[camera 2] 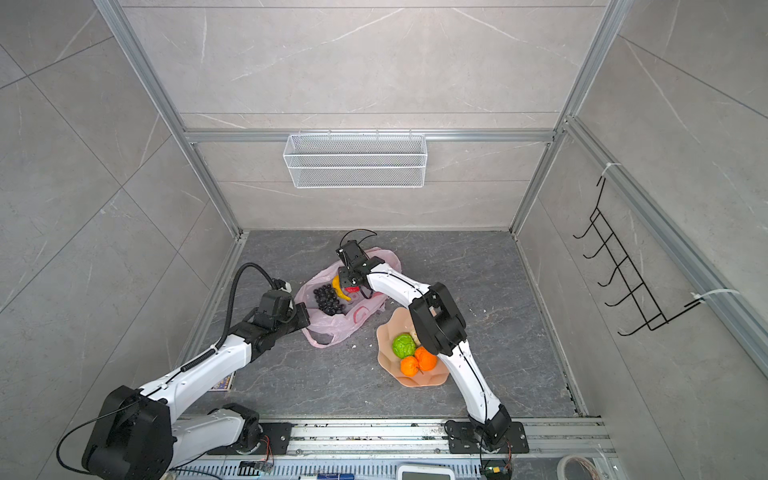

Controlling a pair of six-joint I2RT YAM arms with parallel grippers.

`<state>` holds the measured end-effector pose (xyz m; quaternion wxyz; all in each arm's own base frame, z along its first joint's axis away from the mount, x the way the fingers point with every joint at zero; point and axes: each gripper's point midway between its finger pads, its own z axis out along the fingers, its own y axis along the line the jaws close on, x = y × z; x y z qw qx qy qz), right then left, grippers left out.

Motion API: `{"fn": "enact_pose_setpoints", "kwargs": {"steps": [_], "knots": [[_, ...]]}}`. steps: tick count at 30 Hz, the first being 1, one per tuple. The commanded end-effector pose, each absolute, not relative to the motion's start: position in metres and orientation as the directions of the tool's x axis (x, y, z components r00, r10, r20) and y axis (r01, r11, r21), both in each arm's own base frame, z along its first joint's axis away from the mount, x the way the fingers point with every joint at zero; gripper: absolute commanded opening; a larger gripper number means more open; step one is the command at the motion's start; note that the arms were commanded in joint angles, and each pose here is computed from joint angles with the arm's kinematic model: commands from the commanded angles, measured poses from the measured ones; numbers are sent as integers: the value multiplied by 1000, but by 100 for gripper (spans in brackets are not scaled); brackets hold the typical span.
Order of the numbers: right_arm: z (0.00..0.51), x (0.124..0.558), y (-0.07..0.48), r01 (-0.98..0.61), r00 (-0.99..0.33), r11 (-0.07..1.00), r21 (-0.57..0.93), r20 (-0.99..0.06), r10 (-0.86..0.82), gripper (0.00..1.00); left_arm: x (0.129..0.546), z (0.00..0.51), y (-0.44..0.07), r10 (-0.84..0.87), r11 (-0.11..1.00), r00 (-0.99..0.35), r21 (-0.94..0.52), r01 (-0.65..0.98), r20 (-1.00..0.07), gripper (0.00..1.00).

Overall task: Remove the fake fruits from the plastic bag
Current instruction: 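Grasp the red apple inside the bag with the right gripper, then lift the red apple out of the bag and carry it over the plate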

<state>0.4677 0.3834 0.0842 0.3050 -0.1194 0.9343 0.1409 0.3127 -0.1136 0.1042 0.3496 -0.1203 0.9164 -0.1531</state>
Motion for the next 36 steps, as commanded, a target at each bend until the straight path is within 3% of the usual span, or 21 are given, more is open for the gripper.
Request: {"fn": "enact_pose_setpoints", "kwargs": {"steps": [1, 12, 21, 36], "knots": [[125, 443, 388, -364, -778, 897, 253, -612, -143, 60, 320, 107, -109, -310, 935, -705, -339, -105, -638, 2], [173, 376, 344, -391, -764, 878, 276, -629, -143, 59, 323, 97, -111, -303, 936, -715, -339, -97, -630, 2], [177, 330, 294, -351, -785, 905, 238, -602, -146, 58, 322, 91, -112, -303, 935, -724, -341, -99, -620, 2], [149, 326, 234, -214, -798, 946, 242, -602, -26, 58, 317, 86, -110, -308, 933, -730, -345, -105, -610, 2]]}}
